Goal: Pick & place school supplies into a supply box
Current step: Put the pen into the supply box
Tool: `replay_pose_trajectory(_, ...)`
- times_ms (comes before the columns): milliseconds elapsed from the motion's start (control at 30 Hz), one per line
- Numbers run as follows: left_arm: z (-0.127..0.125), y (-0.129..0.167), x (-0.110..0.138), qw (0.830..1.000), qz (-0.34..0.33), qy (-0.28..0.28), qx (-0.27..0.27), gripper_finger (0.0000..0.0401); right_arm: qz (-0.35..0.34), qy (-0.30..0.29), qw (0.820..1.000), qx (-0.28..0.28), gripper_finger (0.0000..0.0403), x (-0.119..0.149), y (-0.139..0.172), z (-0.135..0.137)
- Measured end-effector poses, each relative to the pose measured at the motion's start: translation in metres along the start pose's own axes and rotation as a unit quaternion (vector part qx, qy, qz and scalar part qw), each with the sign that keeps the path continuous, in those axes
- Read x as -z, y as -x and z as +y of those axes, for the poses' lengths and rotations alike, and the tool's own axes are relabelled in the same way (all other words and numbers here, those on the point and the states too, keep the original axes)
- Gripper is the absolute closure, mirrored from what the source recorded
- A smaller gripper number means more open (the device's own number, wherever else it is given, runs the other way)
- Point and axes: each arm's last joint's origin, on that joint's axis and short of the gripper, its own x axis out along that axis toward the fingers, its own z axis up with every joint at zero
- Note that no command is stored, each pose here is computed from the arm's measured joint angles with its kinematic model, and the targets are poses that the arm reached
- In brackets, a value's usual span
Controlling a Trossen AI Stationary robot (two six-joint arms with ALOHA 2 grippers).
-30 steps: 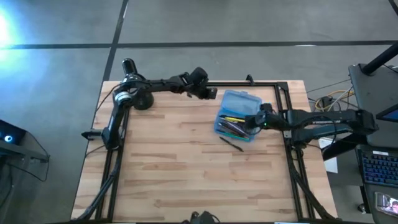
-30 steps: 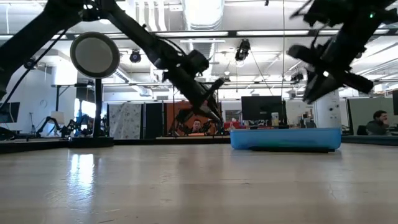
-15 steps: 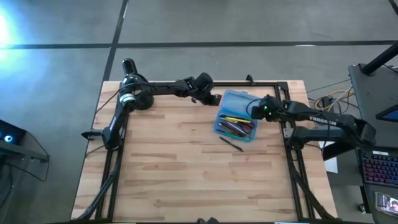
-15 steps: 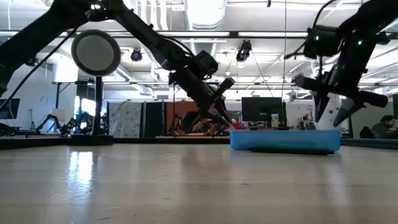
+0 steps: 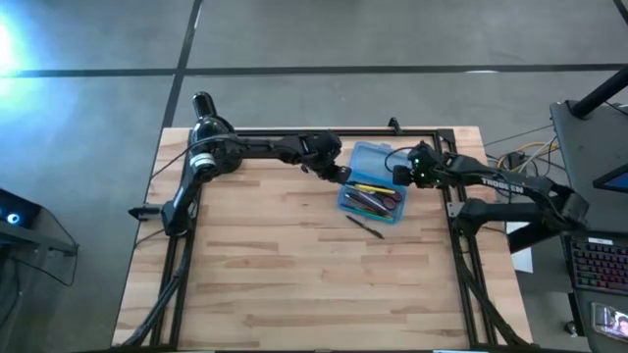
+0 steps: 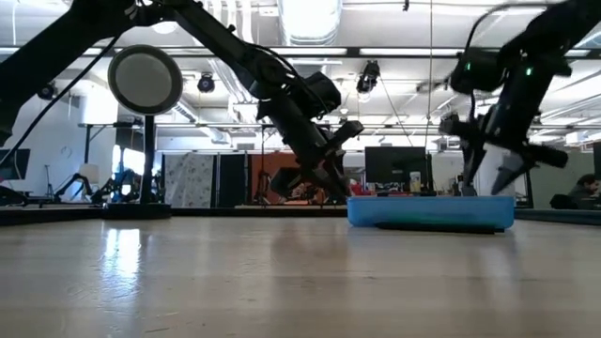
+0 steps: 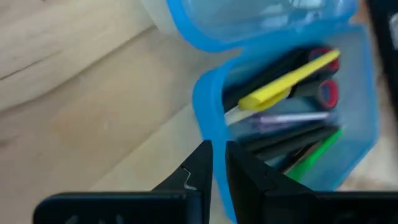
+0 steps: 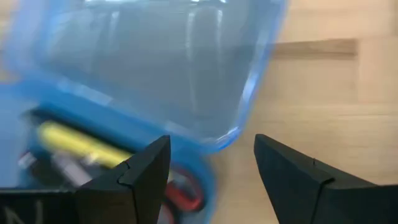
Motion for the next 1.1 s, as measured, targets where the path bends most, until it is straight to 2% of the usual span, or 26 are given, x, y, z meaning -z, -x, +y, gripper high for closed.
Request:
replay_pose_trajectory(100,0.0,0.003,0.003,0.999,0.001,-0.027,-0.028,0.0373,-0.022,0.043,0.999,-0.021,0.0179,0.004,0.022,0.008)
replay_pose_trajectory(200,-0.004,0.012,0.003,0.998,-0.008,-0.053,-0.041,0.0373,-0.041,0.127,0.988,-0.077,0.0184,0.013,0.051,0.016)
replay_pose_trajectory(300,-0.009,0.022,0.001,0.997,-0.017,-0.072,-0.035,0.0373,0.004,0.229,0.963,-0.14,0.019,0.038,0.067,0.018)
replay_pose_trajectory(467,-0.017,0.031,0.002,0.995,-0.02,-0.092,-0.027,0.0373,0.052,0.365,0.909,-0.194,0.0199,0.088,0.073,0.021)
replay_pose_trajectory(667,-0.02,0.034,0.008,0.994,-0.005,-0.106,-0.035,0.0373,0.055,0.467,0.859,-0.201,0.0212,0.137,0.071,0.031)
replay_pose_trajectory(800,-0.022,0.033,0.014,0.992,0.011,-0.12,-0.042,0.0373,0.076,0.529,0.829,-0.164,0.0219,0.167,0.057,0.034)
replay_pose_trajectory(900,-0.025,0.031,0.019,0.99,0.016,-0.133,-0.053,0.0373,0.059,0.546,0.822,-0.15,0.0222,0.183,0.051,0.043)
replay_pose_trajectory(1000,-0.027,0.03,0.024,0.986,0.017,-0.148,-0.075,0.0373,0.025,0.544,0.829,-0.131,0.0222,0.189,0.044,0.054)
replay_pose_trajectory(1100,-0.033,0.032,0.031,0.982,0.02,-0.165,-0.089,0.0373,0.021,0.533,0.84,-0.102,0.022,0.191,0.032,0.059)
